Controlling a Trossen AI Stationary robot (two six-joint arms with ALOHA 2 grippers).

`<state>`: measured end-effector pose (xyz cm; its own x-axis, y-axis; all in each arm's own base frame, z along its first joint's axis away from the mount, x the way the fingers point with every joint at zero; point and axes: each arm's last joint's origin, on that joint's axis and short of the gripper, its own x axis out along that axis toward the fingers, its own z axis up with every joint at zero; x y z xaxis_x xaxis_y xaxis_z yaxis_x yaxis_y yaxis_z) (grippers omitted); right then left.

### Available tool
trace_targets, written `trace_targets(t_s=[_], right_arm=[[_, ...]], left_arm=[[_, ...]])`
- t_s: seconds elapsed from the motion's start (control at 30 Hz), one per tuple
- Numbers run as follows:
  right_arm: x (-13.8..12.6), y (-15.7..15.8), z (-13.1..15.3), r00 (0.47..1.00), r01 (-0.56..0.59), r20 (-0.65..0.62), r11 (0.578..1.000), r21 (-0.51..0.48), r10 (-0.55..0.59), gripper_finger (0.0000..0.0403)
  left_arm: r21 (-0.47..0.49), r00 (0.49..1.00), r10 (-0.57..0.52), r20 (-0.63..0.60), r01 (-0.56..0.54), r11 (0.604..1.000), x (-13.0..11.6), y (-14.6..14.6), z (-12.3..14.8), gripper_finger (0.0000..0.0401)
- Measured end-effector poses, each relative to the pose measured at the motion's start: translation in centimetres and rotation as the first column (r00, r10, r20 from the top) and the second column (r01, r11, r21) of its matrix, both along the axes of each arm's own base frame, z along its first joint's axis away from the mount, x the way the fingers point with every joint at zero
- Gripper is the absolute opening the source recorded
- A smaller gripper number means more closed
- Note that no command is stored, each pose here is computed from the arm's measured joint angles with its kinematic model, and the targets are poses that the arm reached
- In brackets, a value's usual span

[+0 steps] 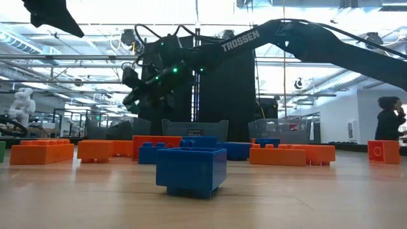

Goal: Sort blocks
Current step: Put the green game piece into the left black bin

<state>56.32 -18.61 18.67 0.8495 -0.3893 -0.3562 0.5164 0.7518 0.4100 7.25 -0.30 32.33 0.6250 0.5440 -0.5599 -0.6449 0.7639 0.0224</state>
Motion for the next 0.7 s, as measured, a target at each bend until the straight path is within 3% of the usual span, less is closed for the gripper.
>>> trace_targets(t_s=[0.4,0.57,0.7], right_arm=[[-0.08,-0.13,-0.04,1.0,0.005,0.001,1.0,0.022,-0.005,0.0121],[-0.1,-0.2,-0.04,1.0,0.018,0.013,0.999,0.049,-0.019,0.0178],[-0.13,-0.29,-0.03,1.0,0.022,0.017,0.998,0.057,-0.023,0.0194]], left_arm=[[-0.002,1.0,0.001,0.002,-0.001,1.0,0.0,0.0,0.0,0.0],[-0.002,1.0,0.001,0.002,-0.001,1.0,0.01,0.0,0.0,0.0],[-0.002,1.0,0.001,0.002,-0.001,1.0,0.0,0.0,0.0,0.0]])
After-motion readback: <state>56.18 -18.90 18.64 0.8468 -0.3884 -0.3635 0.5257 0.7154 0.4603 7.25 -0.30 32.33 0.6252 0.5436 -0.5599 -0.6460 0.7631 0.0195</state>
